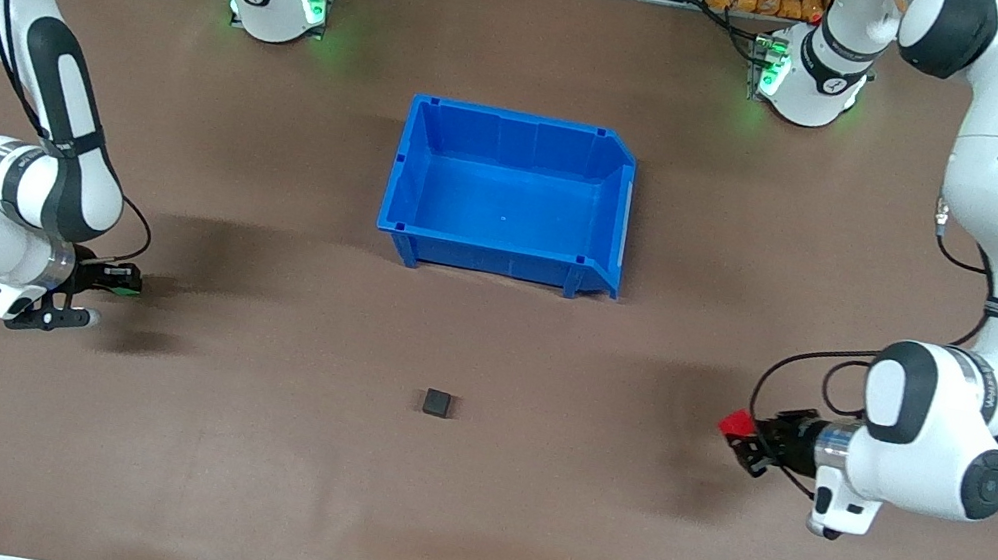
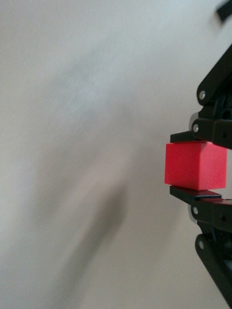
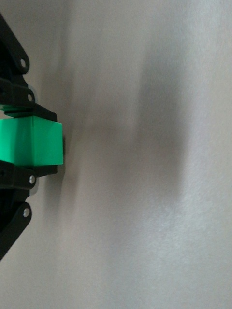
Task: Attach green and red cubes to black cube
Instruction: 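Carry the red and green cubes toward the black cube with both grippers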
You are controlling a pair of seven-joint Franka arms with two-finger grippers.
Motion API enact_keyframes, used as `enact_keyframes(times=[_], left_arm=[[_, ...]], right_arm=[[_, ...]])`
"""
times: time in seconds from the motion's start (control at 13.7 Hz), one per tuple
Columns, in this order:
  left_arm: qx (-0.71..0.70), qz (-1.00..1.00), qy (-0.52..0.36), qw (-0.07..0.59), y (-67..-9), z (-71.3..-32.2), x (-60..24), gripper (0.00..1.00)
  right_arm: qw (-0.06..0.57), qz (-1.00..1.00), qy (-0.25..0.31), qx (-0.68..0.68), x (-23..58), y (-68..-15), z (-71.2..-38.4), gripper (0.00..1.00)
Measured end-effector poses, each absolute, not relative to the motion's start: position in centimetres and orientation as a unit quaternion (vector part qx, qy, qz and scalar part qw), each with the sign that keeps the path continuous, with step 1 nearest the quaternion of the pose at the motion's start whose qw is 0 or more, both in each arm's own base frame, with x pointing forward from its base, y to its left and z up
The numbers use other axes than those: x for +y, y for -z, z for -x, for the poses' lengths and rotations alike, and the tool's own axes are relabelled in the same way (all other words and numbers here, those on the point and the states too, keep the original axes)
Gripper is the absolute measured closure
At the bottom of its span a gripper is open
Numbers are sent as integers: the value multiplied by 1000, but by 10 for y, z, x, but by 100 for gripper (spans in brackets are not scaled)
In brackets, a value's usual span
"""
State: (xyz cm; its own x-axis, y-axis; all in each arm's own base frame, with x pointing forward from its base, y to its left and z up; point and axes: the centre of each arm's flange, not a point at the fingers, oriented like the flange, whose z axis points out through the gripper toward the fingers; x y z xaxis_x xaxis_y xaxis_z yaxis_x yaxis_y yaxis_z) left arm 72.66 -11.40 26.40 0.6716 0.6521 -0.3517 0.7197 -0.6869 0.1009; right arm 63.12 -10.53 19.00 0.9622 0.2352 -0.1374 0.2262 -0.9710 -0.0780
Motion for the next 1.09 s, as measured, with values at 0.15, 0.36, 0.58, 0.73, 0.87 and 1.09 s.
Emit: enact_keyframes(times=[0.15,0.36,0.58,0.73,0.87,1.09], left_arm=[[469,-856,167,140,-270,-728,-138,60],[556,-791,190,170,-267,-730,-162,60],[613,-750,184,169,-243,-728,-202,60],[648,-720,184,167,-224,-721,-239,60],[677,-691,185,176,-215,-713,-278,60],[699,-668,170,190,-200,-704,-317,60]], right_arm=[[31,986,-65,-148,-106,-198,-634,60],[29,976,-49,-210,-107,-218,-639,60],[24,956,-26,-290,-107,-245,-645,60],[19,936,-12,-352,-106,-262,-649,60],[15,910,-1,-415,-99,-275,-655,60],[18,858,2,-513,-54,-302,-667,60]])
